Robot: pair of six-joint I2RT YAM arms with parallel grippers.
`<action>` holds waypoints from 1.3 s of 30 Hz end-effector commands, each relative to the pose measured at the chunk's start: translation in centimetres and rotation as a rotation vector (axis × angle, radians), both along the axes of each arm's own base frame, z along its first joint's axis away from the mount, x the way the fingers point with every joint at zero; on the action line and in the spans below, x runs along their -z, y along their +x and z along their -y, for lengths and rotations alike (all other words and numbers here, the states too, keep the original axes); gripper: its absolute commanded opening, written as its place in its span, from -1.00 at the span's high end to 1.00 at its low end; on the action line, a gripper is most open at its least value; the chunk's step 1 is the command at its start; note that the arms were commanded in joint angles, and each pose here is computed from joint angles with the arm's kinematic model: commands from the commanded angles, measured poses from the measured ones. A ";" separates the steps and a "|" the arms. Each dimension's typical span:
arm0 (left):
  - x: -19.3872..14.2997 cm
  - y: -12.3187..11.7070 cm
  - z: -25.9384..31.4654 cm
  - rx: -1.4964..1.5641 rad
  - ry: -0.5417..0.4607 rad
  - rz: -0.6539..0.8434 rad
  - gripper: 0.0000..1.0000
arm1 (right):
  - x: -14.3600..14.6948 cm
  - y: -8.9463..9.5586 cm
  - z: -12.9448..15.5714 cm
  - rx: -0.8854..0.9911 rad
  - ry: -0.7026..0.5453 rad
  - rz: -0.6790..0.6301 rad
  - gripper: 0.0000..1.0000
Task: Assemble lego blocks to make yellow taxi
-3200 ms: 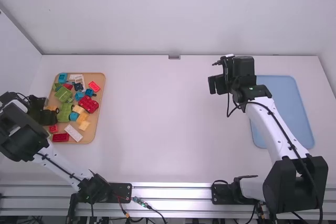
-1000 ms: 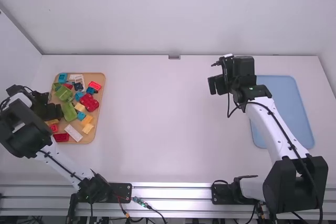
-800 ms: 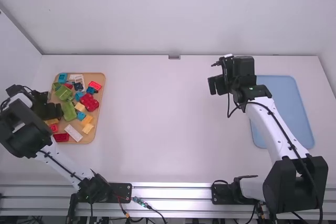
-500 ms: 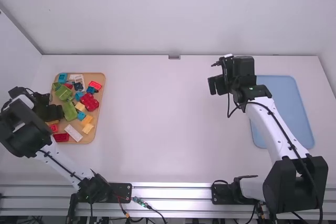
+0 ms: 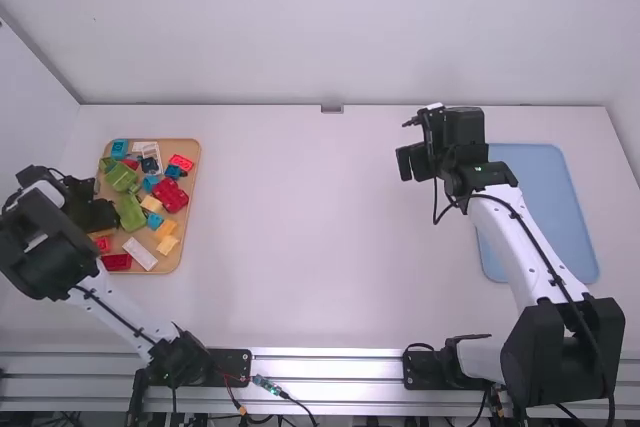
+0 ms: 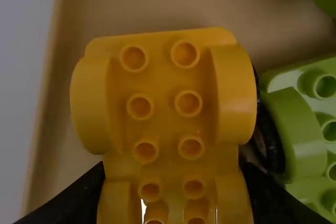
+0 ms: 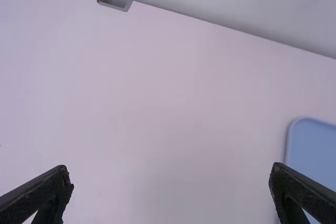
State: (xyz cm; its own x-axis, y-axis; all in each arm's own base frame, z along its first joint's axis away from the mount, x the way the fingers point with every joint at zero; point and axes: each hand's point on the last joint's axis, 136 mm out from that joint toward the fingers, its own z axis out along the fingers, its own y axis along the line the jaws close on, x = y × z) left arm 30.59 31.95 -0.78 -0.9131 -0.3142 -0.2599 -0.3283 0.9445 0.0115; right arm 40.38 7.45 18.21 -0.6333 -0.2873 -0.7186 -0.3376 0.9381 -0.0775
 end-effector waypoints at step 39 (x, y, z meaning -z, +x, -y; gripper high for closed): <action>-14.5 10.2 22.6 0.605 0.082 0.098 0.16 | -1.7 1.1 -0.2 -0.014 -0.004 0.058 -0.98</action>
